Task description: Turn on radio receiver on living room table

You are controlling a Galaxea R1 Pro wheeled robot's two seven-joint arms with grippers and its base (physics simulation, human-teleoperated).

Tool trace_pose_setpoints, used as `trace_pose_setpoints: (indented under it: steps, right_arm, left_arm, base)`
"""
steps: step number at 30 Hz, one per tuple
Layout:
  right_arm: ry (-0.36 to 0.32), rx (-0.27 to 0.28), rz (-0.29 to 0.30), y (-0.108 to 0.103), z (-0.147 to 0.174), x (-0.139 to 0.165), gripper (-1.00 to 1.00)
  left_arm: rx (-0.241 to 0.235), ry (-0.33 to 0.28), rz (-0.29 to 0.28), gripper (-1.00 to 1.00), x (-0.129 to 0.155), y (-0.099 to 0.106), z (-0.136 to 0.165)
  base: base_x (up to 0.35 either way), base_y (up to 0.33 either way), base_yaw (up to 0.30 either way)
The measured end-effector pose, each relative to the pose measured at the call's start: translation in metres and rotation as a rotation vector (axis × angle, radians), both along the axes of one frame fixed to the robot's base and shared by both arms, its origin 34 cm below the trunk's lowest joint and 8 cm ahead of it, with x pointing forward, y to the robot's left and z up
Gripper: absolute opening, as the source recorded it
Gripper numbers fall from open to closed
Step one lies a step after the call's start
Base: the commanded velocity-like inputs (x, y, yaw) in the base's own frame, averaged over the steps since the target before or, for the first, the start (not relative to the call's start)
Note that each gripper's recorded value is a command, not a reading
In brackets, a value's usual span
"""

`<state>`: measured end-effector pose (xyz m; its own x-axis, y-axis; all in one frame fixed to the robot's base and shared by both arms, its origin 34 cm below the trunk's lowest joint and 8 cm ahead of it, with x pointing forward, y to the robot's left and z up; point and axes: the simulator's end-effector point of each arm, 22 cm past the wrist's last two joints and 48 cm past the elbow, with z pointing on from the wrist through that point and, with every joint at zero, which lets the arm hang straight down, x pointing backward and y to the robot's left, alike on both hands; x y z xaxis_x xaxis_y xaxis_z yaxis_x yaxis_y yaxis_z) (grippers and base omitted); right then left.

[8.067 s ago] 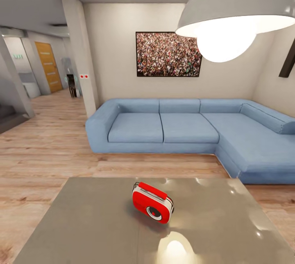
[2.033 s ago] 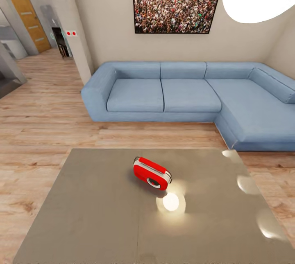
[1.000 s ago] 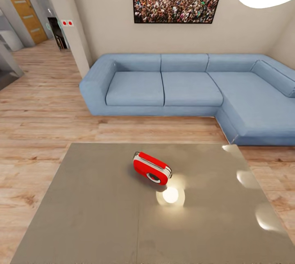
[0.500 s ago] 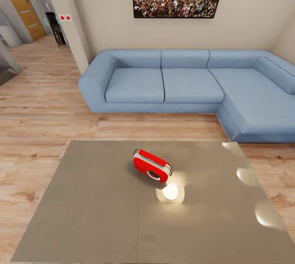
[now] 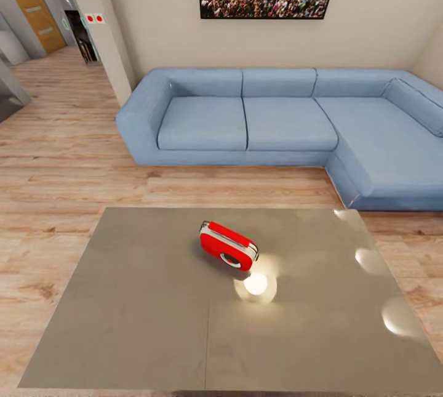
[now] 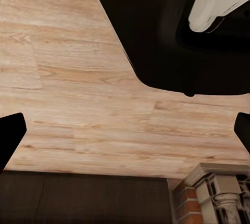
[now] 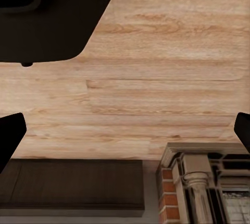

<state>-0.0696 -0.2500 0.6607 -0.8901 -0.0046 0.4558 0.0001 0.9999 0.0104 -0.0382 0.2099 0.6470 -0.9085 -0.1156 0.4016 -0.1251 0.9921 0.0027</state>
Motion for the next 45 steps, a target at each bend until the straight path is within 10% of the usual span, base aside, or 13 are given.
trace_pose_setpoints:
  steps: [45]
  right_arm:
    - [0.074, 0.000, 0.000, 0.000, 0.014, -0.025, 1.00]
  left_arm:
    - [0.000, 0.072, 0.000, 1.00, -0.025, 0.000, 0.011]
  base:
    - [0.000, 0.000, 0.000]
